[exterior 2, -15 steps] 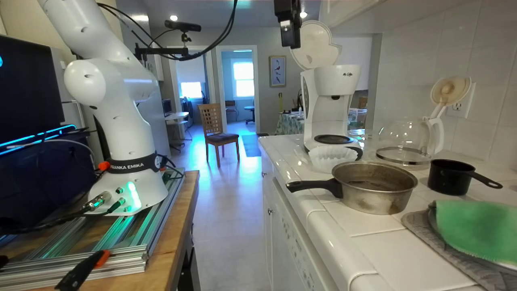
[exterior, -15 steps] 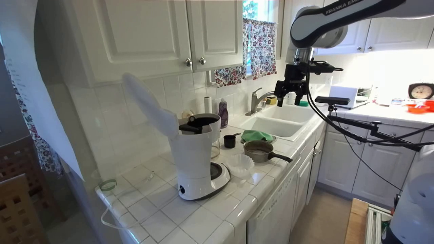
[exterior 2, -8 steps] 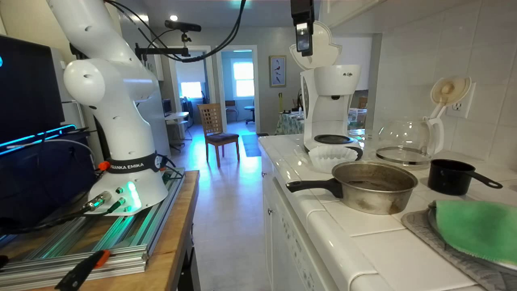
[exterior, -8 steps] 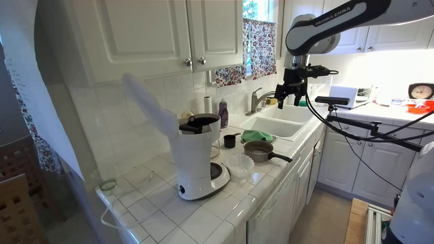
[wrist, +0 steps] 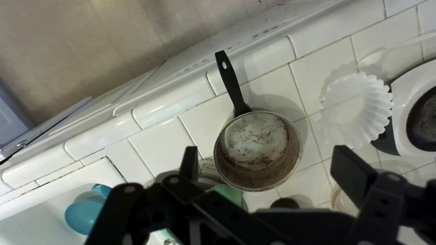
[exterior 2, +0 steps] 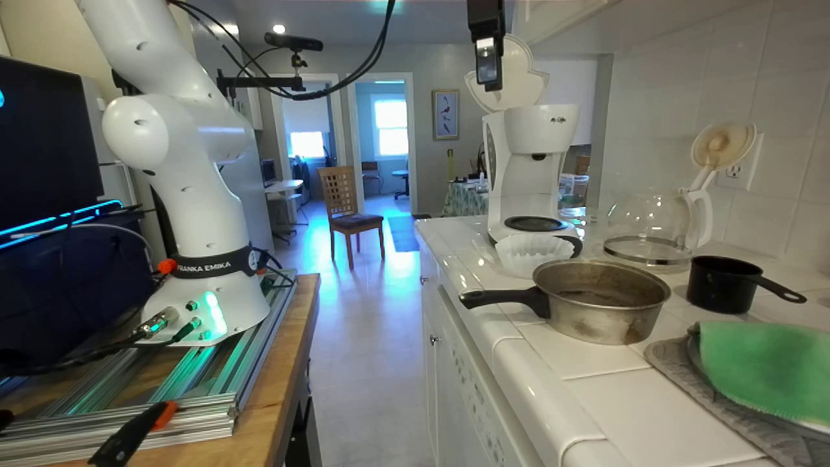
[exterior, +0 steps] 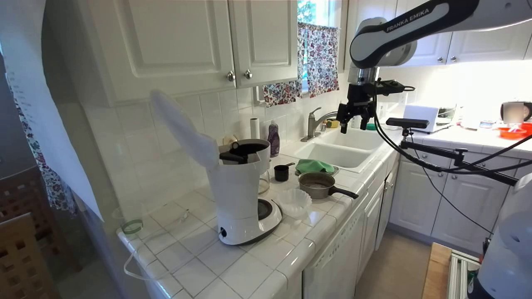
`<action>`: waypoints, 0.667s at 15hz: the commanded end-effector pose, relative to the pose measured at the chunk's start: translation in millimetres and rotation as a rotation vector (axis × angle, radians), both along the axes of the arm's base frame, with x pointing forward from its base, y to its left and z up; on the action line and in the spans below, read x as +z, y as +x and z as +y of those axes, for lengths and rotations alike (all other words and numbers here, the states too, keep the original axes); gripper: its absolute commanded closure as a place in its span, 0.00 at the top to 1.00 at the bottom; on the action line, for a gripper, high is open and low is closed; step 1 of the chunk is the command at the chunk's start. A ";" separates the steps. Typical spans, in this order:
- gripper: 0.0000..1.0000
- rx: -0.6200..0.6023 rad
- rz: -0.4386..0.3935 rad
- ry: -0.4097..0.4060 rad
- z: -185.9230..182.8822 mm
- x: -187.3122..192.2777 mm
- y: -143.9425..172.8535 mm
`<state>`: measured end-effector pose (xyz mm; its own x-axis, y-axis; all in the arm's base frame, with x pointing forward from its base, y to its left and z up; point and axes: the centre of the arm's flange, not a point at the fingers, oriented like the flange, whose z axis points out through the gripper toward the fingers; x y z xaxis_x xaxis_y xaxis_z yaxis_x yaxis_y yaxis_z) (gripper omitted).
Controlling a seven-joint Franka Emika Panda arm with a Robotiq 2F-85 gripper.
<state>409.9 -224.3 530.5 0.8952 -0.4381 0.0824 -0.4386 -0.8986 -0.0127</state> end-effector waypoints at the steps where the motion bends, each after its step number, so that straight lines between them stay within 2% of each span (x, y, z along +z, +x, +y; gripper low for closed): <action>1: 1.00 -0.024 0.030 -0.048 -42.8 -8.5 24.1; 6: 1.00 -0.022 -0.011 -0.078 -102.8 -22.5 49.4; 10: 1.00 0.039 -0.016 -0.129 -125.4 -34.6 78.1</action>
<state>455.4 -326.4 499.0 0.8919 -0.4309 0.1372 -0.4433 -0.8930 0.0773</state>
